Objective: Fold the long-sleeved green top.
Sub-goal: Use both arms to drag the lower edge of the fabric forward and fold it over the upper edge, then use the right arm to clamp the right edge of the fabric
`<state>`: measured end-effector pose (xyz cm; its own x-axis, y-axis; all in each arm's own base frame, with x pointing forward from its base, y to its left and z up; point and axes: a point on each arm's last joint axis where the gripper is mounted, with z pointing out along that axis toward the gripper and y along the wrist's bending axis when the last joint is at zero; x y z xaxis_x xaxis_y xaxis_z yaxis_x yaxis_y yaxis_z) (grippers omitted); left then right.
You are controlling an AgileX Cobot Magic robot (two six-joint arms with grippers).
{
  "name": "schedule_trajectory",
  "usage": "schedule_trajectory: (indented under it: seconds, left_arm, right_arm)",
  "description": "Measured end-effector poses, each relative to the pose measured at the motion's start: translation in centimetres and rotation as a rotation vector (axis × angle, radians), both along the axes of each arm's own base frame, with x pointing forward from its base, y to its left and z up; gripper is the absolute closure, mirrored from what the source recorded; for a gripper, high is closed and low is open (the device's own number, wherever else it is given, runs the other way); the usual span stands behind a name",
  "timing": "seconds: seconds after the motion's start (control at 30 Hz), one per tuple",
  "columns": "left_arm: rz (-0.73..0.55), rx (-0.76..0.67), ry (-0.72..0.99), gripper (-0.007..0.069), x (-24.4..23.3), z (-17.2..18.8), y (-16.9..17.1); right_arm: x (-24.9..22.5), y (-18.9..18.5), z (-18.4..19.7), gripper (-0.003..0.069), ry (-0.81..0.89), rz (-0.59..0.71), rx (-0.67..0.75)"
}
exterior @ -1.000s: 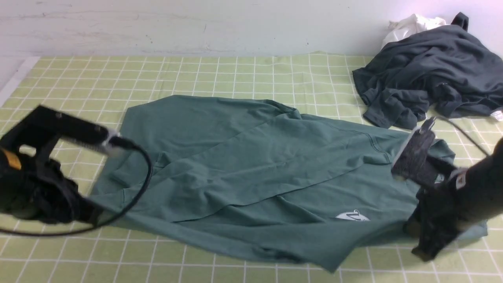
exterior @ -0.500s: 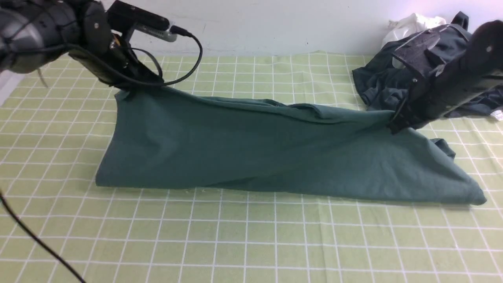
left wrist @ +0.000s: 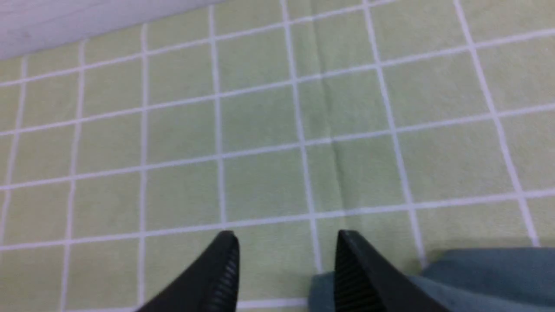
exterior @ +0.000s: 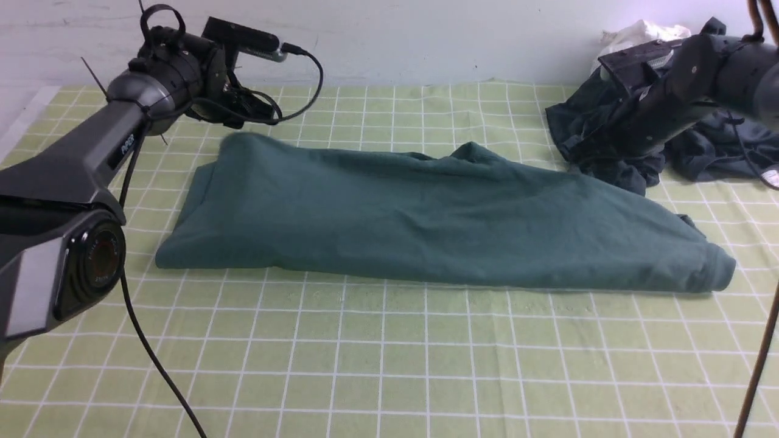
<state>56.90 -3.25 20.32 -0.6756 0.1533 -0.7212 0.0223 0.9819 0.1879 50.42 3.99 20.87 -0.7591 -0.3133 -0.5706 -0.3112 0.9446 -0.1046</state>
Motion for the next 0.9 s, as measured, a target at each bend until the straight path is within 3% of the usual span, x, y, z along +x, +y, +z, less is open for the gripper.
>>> schedule_trajectory:
  seconds: [0.13,0.2,0.4,0.47,0.63,0.73,0.9]
  left_arm:
    - [0.073,-0.007,0.024,0.0255,-1.0,2.9,2.5]
    - [0.109,0.016,0.069,0.0279,-2.5,5.9,4.1]
    - [0.059,0.094,0.214,0.0510,-8.5,14.3,7.1]
    - [0.048,0.023,0.161,0.0587,-11.2,18.0,8.5]
    - [-0.004,-0.144,0.041,0.0629,-19.9,25.0,10.9]
    - [-0.070,-0.255,0.033,0.0629,-25.7,25.8,9.9]
    - [-0.193,-0.399,0.074,0.0629,-32.0,20.8,6.5]
  right_arm:
    - [0.1,-0.1,1.7,0.0249,0.014,-0.063,0.031]
    - [-0.1,0.0,2.9,0.0314,0.053,-0.073,0.049]
    - [-2.0,-0.6,5.1,0.0587,0.211,-0.063,0.019]
    - [-2.6,-1.5,6.2,0.0640,0.203,-0.090,0.028]
    - [-6.3,-4.5,8.3,0.0672,0.224,-0.164,0.061]
    - [-9.3,-6.1,6.8,0.0673,0.259,-0.218,0.071]
    - [-11.8,-8.3,1.7,0.0673,0.228,-0.311,0.098]
